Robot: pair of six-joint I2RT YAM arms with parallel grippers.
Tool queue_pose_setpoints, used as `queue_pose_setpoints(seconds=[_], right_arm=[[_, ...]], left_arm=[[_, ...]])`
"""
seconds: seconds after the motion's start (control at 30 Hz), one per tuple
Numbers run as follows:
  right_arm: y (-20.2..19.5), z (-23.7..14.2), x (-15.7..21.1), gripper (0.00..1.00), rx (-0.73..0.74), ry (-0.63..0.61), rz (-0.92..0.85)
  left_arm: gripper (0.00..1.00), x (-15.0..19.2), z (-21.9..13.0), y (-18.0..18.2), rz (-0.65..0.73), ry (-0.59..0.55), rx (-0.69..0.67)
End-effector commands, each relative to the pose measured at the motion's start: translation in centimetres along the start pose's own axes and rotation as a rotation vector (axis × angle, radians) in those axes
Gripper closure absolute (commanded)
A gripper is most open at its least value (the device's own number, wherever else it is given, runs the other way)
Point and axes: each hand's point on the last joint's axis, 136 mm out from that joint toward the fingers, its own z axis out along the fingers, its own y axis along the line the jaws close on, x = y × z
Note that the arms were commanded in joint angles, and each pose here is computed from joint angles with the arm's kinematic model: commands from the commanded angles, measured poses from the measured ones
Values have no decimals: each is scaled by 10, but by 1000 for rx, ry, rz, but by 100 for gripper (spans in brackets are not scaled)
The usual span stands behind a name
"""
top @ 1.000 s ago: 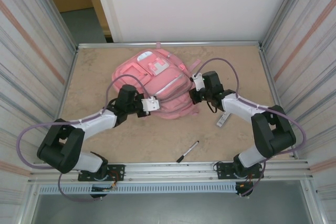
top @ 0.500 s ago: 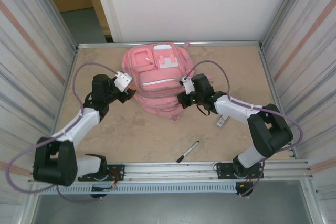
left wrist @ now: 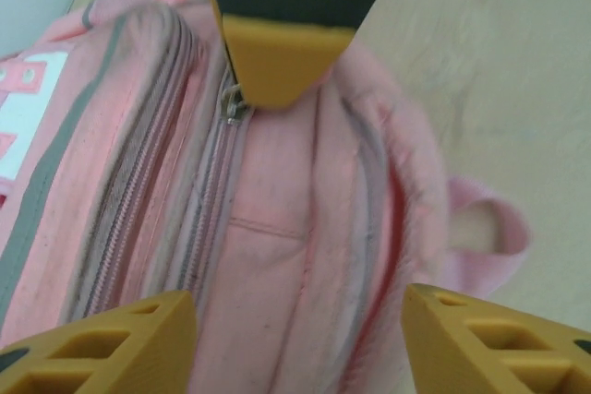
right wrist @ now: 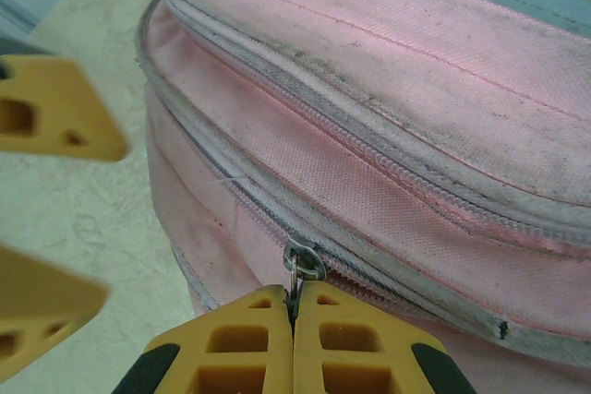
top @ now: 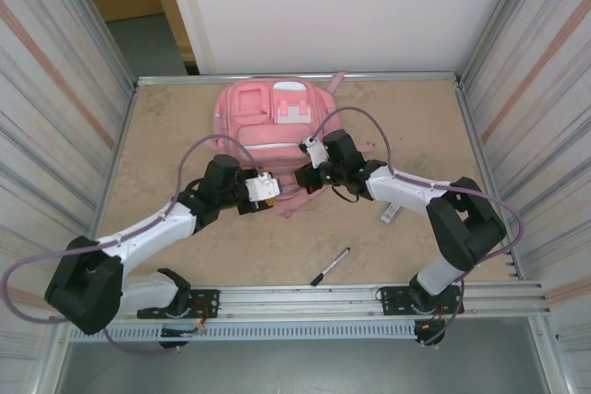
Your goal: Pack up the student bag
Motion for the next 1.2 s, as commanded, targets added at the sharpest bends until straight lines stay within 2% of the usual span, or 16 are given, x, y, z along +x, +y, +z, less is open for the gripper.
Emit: queue_pose_setpoints(seconds=[0.0, 0.2, 0.4, 0.47, 0.5, 0.53, 0.6, 0.67, 0.83, 1.0, 1.17], right_arm=[[28, -8, -7, 100, -129, -31, -26], [32, -9, -3, 100, -148, -36, -24], [36, -9, 4, 100, -162, -22, -21], [36, -9, 4, 100, -161, -20, -20], [35, -9, 4, 100, -159, -20, -18], [34, -10, 4, 100, -151, -22, -16], [29, -9, 5, 100, -125, -19, -14], [18, -9, 7, 100, -71, -1, -21], [-35, -13, 8, 100, 148, 3, -75], [-76, -18, 3, 100, 259, -5, -50], [-115, -26, -6, 100, 360, 5, -42]], left_arm=[[44, -3, 7, 43, 173, 85, -140], [47, 0, 28, 45, 184, 104, -126], [50, -5, 30, 41, 172, 72, -136], [58, -1, 34, 39, 173, 92, -120], [66, 3, 38, 37, 180, 104, -112], [74, 6, 41, 36, 188, 116, -105], [100, 11, 45, 35, 193, 143, -94], [100, 12, 44, 34, 187, 146, -81], [100, 3, 26, 36, 198, 40, -81], [100, 15, 6, 43, 183, 27, -24], [100, 22, -11, 36, 246, 13, 66]])
